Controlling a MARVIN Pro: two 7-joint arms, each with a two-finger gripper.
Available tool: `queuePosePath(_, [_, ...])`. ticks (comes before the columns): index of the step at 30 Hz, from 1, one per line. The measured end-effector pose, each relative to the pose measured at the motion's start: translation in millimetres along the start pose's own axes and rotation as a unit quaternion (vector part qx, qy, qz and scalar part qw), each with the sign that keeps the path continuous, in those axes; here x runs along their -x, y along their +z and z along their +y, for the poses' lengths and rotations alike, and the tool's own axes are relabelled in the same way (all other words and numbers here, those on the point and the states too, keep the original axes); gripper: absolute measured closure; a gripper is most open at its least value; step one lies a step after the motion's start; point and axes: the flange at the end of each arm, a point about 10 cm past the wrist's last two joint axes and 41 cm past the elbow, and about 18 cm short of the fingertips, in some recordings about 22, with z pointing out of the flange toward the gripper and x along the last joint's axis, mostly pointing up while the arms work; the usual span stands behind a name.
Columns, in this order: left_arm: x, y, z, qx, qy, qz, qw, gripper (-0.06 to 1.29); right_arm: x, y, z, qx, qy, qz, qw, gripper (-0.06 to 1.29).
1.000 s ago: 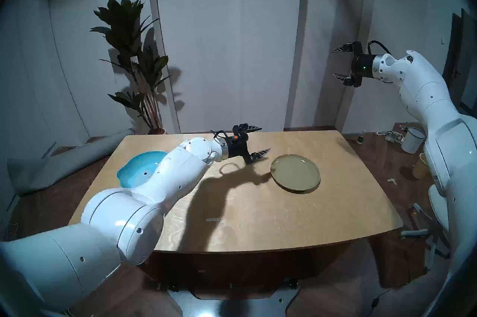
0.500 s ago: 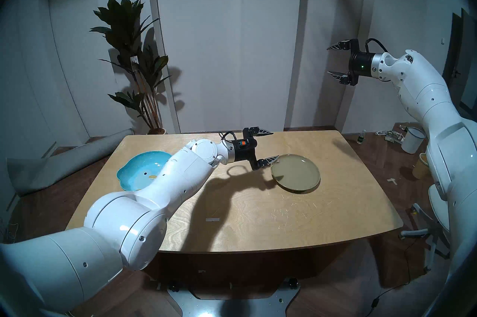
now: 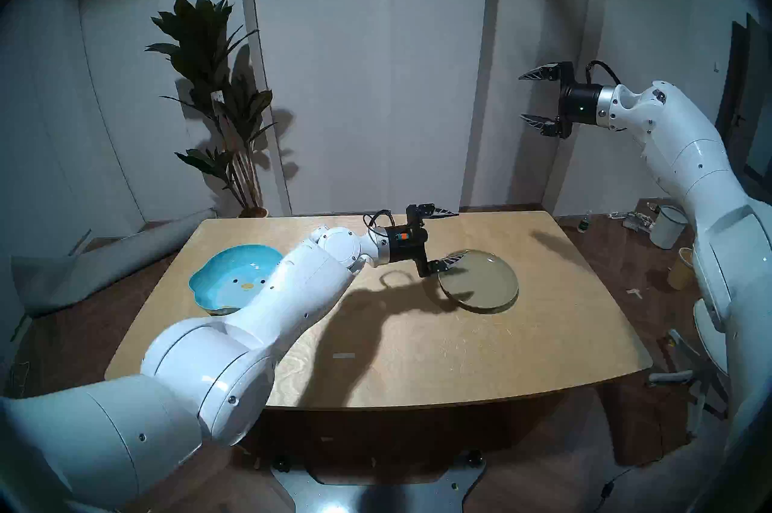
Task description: Stack the plates into one stack
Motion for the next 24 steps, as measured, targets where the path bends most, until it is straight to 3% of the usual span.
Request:
queuePosePath(13, [-6.0,8.4,26.4,-0.006,0.007,0.036,0.9993,-0.02,14.0,1.6,-11,-0.028,-0.02,-0.025,0.9991,0.0])
queuePosePath(24, [-24.1,16.6,18.6,-0.02,0.04,0.073,0.9963,-0.02,20.3,-5.0,-20,-0.048,-0.036,-0.034,0.9976,0.0])
